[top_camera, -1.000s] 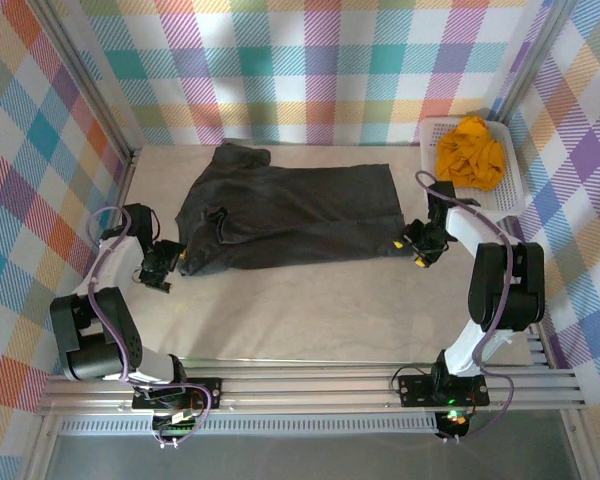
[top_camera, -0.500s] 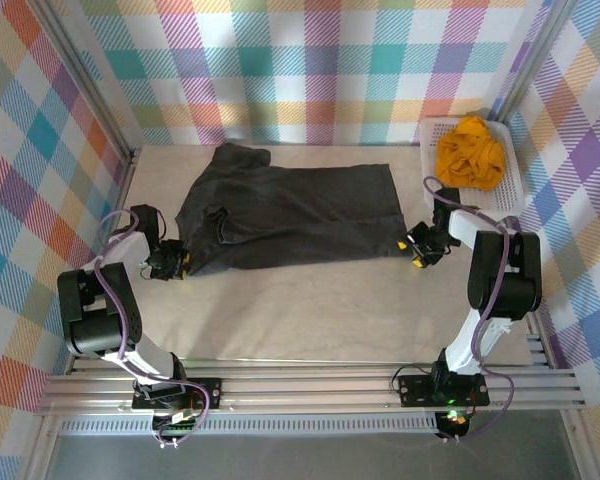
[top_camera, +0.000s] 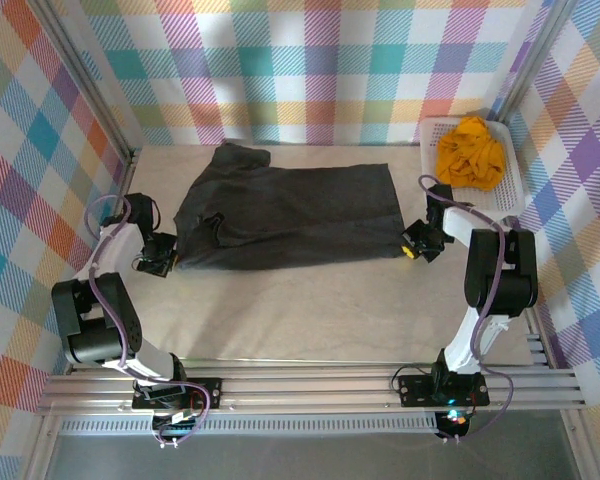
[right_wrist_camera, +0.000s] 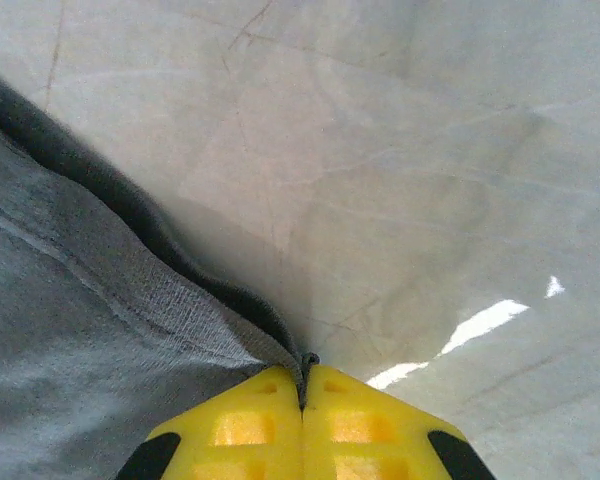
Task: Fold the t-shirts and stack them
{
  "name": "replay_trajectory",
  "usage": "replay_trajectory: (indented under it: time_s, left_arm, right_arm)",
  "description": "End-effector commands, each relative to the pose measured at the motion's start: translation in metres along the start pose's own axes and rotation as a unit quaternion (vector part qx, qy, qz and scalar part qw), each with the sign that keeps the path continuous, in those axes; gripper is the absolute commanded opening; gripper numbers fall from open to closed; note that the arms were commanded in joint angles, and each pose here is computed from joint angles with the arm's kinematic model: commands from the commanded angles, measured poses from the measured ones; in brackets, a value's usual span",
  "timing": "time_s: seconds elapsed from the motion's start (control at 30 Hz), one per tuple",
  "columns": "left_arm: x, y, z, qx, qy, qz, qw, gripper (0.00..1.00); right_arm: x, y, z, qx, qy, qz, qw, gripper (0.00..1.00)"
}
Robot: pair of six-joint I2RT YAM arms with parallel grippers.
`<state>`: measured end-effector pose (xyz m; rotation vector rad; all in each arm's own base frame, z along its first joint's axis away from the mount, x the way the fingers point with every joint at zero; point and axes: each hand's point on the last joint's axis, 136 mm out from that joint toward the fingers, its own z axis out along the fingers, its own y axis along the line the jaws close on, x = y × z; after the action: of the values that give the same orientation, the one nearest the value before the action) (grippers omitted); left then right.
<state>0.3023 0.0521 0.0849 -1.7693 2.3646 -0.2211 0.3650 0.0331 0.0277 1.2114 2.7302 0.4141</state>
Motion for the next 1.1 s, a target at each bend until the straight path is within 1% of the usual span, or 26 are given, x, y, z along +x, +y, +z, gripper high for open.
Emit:
replay_trajectory:
  time_s: [0.0, 0.2, 0.3, 0.37, 0.43, 0.5, 0.53, 0.57, 0.6, 0.63, 0.67, 0.7, 0.73, 0.77, 0.8, 0.83, 0.87, 0.9, 0.93, 1.0, 1.07]
  left_arm:
    - [0.0, 0.035, -0.015, -0.07, -0.021, 0.042, 0.996, 0.0]
    - [0.01, 0.068, -0.01, -0.109, -0.016, 0.083, 0.99, 0.0]
    - [0.013, 0.079, -0.011, -0.114, -0.019, 0.099, 0.988, 0.0]
    - [0.016, 0.091, -0.013, -0.13, -0.018, 0.107, 0.986, 0.0]
    - [0.021, 0.104, -0.014, -0.141, -0.017, 0.11, 0.984, 0.0]
    - [0.027, 0.112, -0.01, -0.137, -0.013, 0.11, 0.984, 0.0]
    - [0.031, 0.113, -0.005, -0.126, -0.007, 0.109, 0.986, 0.03]
    - [0.036, 0.113, 0.0, -0.117, 0.003, 0.106, 0.987, 0.15]
    - [0.039, 0.113, 0.003, -0.112, 0.009, 0.1, 0.989, 0.25]
    - [0.041, 0.113, 0.005, -0.111, 0.012, 0.094, 0.989, 0.38]
    - [0.04, 0.112, 0.003, -0.113, 0.007, 0.09, 0.989, 0.46]
    - [0.036, 0.11, -0.003, -0.117, -0.005, 0.091, 0.989, 0.49]
    - [0.03, 0.101, -0.016, -0.113, -0.032, 0.104, 0.988, 0.54]
    - [0.024, 0.088, -0.032, -0.105, -0.067, 0.119, 0.985, 0.61]
    - [0.024, 0.075, -0.043, -0.091, -0.088, 0.133, 0.983, 0.66]
    - [0.026, 0.057, -0.054, -0.064, -0.099, 0.139, 0.983, 0.67]
    - [0.036, 0.043, -0.058, -0.036, -0.091, 0.14, 0.985, 0.68]
    - [0.048, 0.034, -0.057, -0.017, -0.072, 0.139, 0.987, 0.7]
    - [0.064, 0.025, -0.052, 0.002, -0.043, 0.133, 0.99, 0.7]
    - [0.094, 0.02, -0.037, 0.007, 0.008, 0.126, 0.992, 0.71]
    - [0.118, 0.022, -0.024, -0.006, 0.036, 0.129, 0.991, 0.72]
  right_arm:
    - [-0.005, -0.009, -0.027, 0.029, -0.038, -0.01, 0.999, 0.0]
    - [0.029, -0.048, -0.039, 0.064, -0.028, -0.008, 0.997, 0.0]
    - [0.05, -0.071, -0.047, 0.081, -0.018, -0.005, 0.997, 0.0]
    - [0.067, -0.09, -0.052, 0.096, -0.007, 0.001, 0.995, 0.0]
    - [0.083, -0.106, -0.056, 0.101, 0.0, 0.01, 0.995, 0.0]
    - [0.094, -0.114, -0.056, 0.09, 0.003, 0.013, 0.996, 0.0]
    - [0.099, -0.116, -0.054, 0.084, 0.006, 0.015, 0.996, 0.0]
    - [0.101, -0.118, -0.053, 0.083, 0.008, 0.015, 0.996, 0.03]
    - [0.102, -0.119, -0.052, 0.083, 0.01, 0.016, 0.996, 0.15]
    - [0.101, -0.118, -0.053, 0.086, 0.011, 0.012, 0.996, 0.29]
    - [0.099, -0.117, -0.055, 0.091, 0.009, 0.009, 0.996, 0.41]
    - [0.095, -0.117, -0.059, 0.098, 0.002, 0.005, 0.995, 0.49]
    - [0.09, -0.115, -0.064, 0.104, -0.01, -0.002, 0.995, 0.54]
    - [0.085, -0.11, -0.07, 0.102, -0.025, -0.013, 0.994, 0.56]
    - [0.081, -0.103, -0.076, 0.093, -0.039, -0.025, 0.995, 0.57]
    - [0.076, -0.09, -0.084, 0.077, -0.056, -0.043, 0.995, 0.58]
    - [0.074, -0.074, -0.092, 0.059, -0.073, -0.069, 0.993, 0.59]
    - [0.073, -0.058, -0.098, 0.036, -0.086, -0.096, 0.991, 0.61]
    - [0.075, -0.035, -0.102, 0.002, -0.093, -0.13, 0.987, 0.68]
    - [0.091, 0.001, -0.103, -0.051, -0.074, -0.185, 0.979, 0.7]
    - [0.11, 0.035, -0.099, -0.108, -0.034, -0.229, 0.967, 0.71]
